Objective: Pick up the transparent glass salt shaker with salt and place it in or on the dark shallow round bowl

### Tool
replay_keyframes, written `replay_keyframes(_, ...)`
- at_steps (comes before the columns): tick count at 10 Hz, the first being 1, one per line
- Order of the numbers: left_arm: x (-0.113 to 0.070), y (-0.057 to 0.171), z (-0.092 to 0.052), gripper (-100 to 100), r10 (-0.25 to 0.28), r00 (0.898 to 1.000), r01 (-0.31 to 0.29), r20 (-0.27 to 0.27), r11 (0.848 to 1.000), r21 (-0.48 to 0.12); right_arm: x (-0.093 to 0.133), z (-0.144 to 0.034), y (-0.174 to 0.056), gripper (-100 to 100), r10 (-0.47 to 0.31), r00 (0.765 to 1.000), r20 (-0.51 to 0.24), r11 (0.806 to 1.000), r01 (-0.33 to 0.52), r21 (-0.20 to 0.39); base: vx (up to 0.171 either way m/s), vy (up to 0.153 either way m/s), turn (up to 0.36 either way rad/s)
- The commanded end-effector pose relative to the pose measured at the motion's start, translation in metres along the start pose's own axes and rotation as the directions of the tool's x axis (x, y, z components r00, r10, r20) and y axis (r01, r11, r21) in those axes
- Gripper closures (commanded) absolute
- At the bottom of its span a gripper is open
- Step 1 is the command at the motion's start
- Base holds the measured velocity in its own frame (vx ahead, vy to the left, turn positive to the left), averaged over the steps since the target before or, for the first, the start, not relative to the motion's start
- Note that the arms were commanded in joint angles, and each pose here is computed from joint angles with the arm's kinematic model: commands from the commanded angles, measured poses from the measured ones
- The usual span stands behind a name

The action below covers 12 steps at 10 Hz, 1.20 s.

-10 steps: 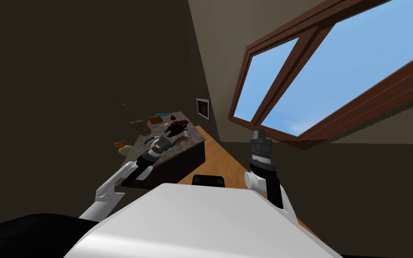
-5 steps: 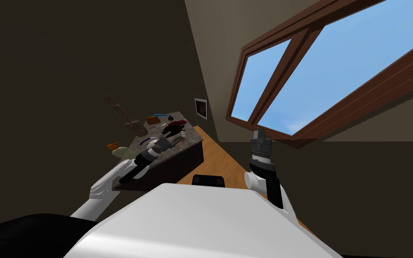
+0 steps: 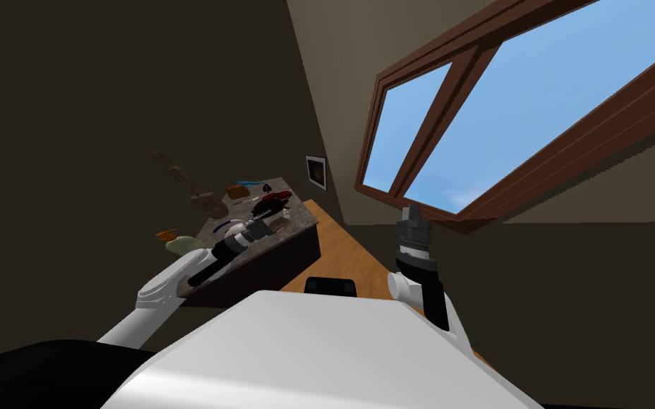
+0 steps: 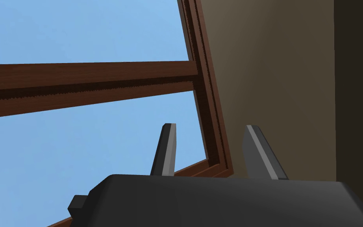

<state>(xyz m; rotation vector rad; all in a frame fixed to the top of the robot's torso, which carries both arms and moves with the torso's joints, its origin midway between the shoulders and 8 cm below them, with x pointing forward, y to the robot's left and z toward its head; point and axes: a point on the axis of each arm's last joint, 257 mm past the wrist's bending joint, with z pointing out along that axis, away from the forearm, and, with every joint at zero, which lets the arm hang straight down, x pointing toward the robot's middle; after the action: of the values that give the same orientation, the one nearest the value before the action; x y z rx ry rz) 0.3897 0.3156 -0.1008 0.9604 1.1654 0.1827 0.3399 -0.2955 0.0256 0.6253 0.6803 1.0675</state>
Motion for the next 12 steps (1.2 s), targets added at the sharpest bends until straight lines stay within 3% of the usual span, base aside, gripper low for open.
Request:
replay_keyframes(1, 0.019, 0.004, -0.005, -100, 0.119, 0.992, -0.117, -0.05, 0.992, 0.039, 0.0, 0.0, 0.0, 0, 0.0, 1.0, 0.0, 1.0, 0.0, 0.0, 0.026, -0.079, -0.038)
replay_keyframes(2, 0.022, 0.001, -0.006, -100, 0.17, 0.984, -0.167, -0.058, 0.984, 0.057, 0.0, 0.0, 0.0, 0, 0.0, 1.0, 0.0, 1.0, 0.0, 0.0, 0.031, -0.072, -0.024)
replay_keyframes(3, 0.022, 0.001, -0.006, -100, 0.18, 0.982, -0.177, -0.058, 0.982, 0.059, 0.0, 0.0, 0.0, 0, 0.0, 1.0, 0.0, 1.0, 0.0, 0.0, 0.018, -0.03, 0.005)
replay_keyframes(4, 0.039, 0.005, -0.01, -100, 0.271, 0.958, -0.262, -0.093, 0.96, 0.099, 0.0, 0.0, 0.0, 0, 0.0, 1.0, 0.0, 1.0, 0.0, 0.0, 0.031, -0.044, -0.042)
replay_keyframes(5, 0.042, 0.002, -0.011, -100, 0.316, 0.944, -0.304, -0.097, 0.945, 0.118, 0.0, 0.0, 0.0, 0, 0.0, 1.0, 0.0, 1.0, 0.0, 0.0, 0.031, -0.055, -0.026)
replay_keyframes(6, 0.058, 0.008, -0.016, -100, 0.385, 0.914, -0.366, -0.125, 0.918, 0.156, 0.0, 0.0, 0.0, 0, 0.0, 1.0, 0.0, 1.0, 0.0, 0.0, 0.05, -0.085, -0.045)
replay_keyframes(7, 0.062, 0.005, -0.018, -100, 0.435, 0.892, -0.411, -0.125, 0.894, 0.18, 0.0, 0.0, 0.0, 0, 0.0, 1.0, 0.0, 1.0, 0.0, 0.0, 0.047, -0.077, -0.015)
replay_keyframes(8, 0.063, 0.004, -0.018, -100, 0.452, 0.883, -0.427, -0.123, 0.885, 0.185, 0.0, 0.0, 0.0, 0, 0.0, 1.0, 0.0, 1.0, 0.0, 0.0, 0.015, -0.036, 0.009)
replay_keyframes(9, 0.08, 0.01, -0.025, -100, 0.531, 0.836, -0.493, -0.142, 0.838, 0.233, 0.0, 0.0, 0.0, 0, 0.0, 1.0, 0.0, 1.0, 0.0, 0.0, 0.021, -0.053, -0.045)
replay_keyframes(10, 0.083, 0.008, -0.026, -100, 0.569, 0.811, -0.527, -0.137, 0.811, 0.254, 0.0, 0.0, 0.0, 0, 0.0, 1.0, 0.0, 1.0, 0.0, 0.0, 0.03, -0.054, -0.02)
replay_keyframes(11, 0.099, 0.015, -0.033, -100, 0.629, 0.763, -0.572, -0.15, 0.764, 0.297, 0.0, 0.0, 0.0, 0, 0.0, 1.0, 0.0, 1.0, 0.0, 0.0, 0.068, -0.09, -0.033)
replay_keyframes(12, 0.103, 0.012, -0.035, -100, 0.669, 0.73, -0.606, -0.139, 0.728, 0.321, 0.0, 0.0, 0.0, 0, 0.0, 1.0, 0.0, 1.0, 0.0, 0.0, 0.065, -0.085, -0.011)
